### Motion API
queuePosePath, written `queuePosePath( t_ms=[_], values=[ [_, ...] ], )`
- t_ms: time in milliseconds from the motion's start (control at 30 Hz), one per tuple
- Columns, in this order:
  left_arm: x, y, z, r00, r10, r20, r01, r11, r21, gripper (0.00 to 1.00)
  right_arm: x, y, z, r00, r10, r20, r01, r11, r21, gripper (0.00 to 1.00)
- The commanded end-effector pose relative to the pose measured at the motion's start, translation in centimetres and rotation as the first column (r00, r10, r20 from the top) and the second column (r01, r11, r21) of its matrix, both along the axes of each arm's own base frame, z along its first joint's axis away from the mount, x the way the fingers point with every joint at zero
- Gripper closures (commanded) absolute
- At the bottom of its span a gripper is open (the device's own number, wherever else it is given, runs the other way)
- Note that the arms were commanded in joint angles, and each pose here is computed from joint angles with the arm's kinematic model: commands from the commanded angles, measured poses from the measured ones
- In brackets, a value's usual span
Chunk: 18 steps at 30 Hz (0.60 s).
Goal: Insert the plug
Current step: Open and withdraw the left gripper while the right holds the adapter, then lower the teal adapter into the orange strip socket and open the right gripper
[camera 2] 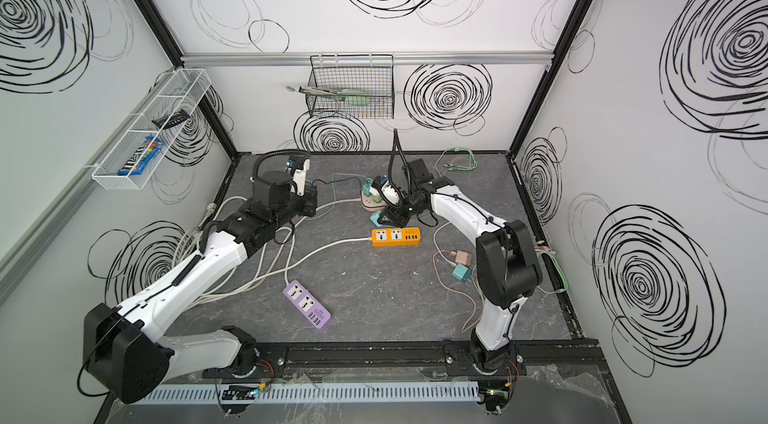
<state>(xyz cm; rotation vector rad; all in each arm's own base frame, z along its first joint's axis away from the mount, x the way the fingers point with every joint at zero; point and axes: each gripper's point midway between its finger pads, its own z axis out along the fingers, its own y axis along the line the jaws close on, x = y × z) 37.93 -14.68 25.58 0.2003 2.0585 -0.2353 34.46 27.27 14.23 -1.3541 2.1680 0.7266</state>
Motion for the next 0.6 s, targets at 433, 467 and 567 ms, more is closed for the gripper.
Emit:
queuePosePath(
  t_ms=[433,467,567],
  values=[
    [0.9,1.7,0.2,0.999,0.004,0.040,-0.002,0.999,-0.033,1.00,-0.3,-2.6,-3.8,0.952,0.307,0.013,-0.265,0.840,-0.473,1.00],
    [1.0,1.9,0.1,0.999,0.009,0.038,-0.007,0.999,-0.034,1.00,-0.1,-2.5,-3.9,0.950,0.312,0.021,-0.265,0.838,-0.478,1.00],
    [1.0,2.0,-0.1,0.999,0.010,0.032,-0.009,0.999,-0.034,1.00,0.4,-2.2,-4.0,0.943,0.331,0.045,-0.266,0.825,-0.499,1.00]
  ],
)
